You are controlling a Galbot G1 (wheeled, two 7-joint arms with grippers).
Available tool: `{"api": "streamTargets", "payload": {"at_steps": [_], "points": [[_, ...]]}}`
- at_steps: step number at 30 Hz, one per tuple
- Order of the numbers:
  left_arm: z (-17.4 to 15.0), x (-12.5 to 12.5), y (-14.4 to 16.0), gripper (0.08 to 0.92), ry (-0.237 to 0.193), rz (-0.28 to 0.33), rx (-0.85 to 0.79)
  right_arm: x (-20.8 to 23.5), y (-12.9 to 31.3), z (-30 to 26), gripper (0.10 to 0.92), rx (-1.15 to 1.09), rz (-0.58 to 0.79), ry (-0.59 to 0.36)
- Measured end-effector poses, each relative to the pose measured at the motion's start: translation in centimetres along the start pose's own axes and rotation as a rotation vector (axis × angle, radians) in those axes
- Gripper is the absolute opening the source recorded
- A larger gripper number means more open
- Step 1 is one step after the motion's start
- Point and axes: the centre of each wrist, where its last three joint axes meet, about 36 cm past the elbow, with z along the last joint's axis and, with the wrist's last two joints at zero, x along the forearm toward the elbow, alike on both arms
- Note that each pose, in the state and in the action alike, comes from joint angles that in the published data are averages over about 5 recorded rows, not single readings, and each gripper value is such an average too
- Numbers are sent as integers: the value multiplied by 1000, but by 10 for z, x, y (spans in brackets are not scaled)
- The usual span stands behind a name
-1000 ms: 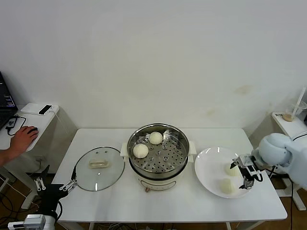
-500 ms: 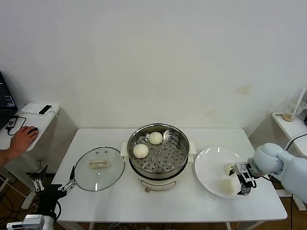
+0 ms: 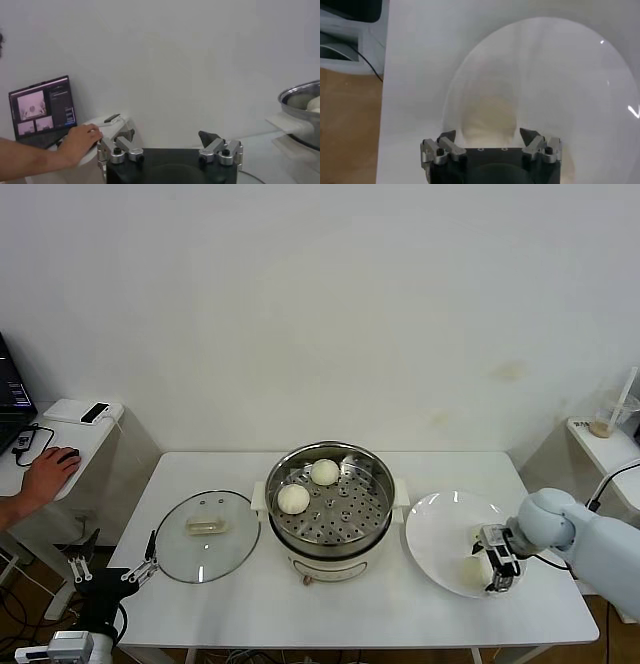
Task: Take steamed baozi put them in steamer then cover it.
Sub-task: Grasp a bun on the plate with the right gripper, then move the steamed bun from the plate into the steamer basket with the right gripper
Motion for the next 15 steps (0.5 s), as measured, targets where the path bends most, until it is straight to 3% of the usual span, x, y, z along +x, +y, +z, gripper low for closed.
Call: {"api": "streamTargets", "payload": {"at_steps": [5, 15], "points": [[0, 0, 0, 823, 0, 0, 0, -1, -3, 0, 623, -6, -2, 0], [-2, 2, -2, 823, -6, 1, 0, 13, -10, 3, 602, -13, 9, -9]]}}
